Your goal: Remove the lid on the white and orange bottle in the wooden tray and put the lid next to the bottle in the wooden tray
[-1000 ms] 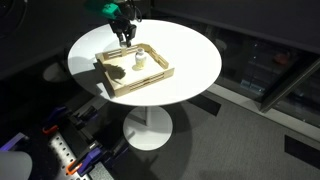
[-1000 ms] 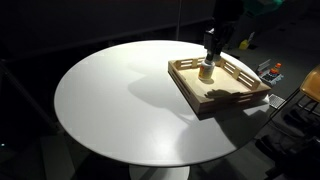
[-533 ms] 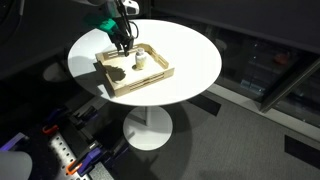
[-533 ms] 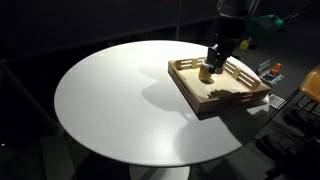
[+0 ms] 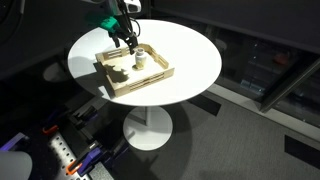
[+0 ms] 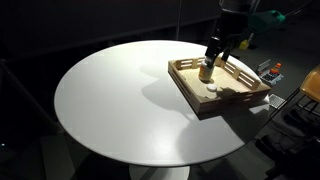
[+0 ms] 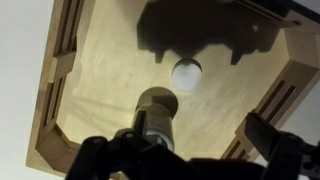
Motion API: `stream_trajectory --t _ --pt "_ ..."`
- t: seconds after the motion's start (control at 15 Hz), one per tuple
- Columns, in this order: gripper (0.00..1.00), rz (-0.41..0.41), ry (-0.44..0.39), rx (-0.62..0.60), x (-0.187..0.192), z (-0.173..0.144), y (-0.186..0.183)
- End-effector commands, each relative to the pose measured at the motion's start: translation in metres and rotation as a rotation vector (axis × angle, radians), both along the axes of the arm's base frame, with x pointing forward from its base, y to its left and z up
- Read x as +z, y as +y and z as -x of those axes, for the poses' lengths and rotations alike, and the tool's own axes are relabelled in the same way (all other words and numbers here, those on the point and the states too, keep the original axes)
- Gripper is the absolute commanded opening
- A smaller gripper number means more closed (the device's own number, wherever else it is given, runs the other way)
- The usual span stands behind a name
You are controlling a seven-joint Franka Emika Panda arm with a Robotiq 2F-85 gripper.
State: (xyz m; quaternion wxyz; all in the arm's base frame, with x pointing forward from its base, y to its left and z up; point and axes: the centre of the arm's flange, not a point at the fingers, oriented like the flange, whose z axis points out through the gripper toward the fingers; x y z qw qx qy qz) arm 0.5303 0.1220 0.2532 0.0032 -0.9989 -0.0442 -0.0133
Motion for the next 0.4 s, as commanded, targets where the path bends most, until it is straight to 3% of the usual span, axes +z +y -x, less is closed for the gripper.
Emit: stream_trajectory --t 0.0,0.2,0.27,0.33 --pt "1.0 0.003 -0.017 -0.039 0.045 -0.001 -0.018" --pt "1.0 0.004 -0.042 -0.068 0.076 0.001 -0.034" --pt "1.0 0.005 -0.036 -0.045 0.051 -0.004 -0.024" --pt "1.0 0.004 -0.044 -0.05 0.059 -0.004 -0.027"
